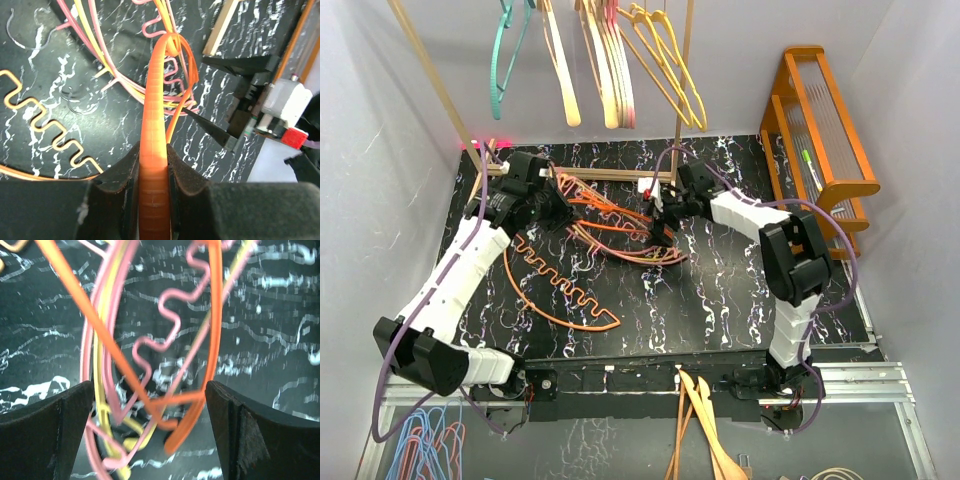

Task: Organize the hangers
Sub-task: Adjust the hanger at the center of the board.

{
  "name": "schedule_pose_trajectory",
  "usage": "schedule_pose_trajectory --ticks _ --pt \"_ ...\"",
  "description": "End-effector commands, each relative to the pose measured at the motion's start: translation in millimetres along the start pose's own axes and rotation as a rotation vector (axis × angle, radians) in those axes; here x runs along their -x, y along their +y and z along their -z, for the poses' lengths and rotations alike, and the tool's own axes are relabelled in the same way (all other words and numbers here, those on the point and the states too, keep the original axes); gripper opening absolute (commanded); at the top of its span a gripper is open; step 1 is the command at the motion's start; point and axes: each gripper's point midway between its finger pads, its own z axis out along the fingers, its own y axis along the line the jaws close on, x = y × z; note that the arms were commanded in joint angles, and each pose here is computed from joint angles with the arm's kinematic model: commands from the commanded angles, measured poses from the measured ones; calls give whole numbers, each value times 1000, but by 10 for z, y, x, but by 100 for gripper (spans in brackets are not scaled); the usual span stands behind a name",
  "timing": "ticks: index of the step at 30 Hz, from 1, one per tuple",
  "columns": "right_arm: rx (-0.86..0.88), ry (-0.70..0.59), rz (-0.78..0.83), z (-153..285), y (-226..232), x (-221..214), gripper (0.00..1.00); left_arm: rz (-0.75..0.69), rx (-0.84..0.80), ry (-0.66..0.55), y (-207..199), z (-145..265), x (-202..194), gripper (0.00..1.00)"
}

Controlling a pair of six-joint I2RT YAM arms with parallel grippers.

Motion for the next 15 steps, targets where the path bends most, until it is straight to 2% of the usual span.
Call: schedule_pose_trajectory --ticks 1,4,7,9,10,12,15 --pt "-338 -10 103 346 -383 350 99 -50 39 105 328 93 -371 0" --pt "-263 -50 44 433 -344 435 99 -71 -1 127 401 136 -505 0" --pt "-24 -69 -17 503 2 482 98 -197 71 53 535 357 -321 0" --pt "87 -56 -1 576 162 490 99 -291 115 1 599 539 -171 0" --pt "110 -59 44 634 149 549 99 -334 105 -16 579 615 -126 0" --pt "132 -67 27 733 92 574 99 -424 48 -40 490 731 -68 0" --pt "107 -125 -108 849 -243 650 99 -515 -24 -26 441 810 -131 0"
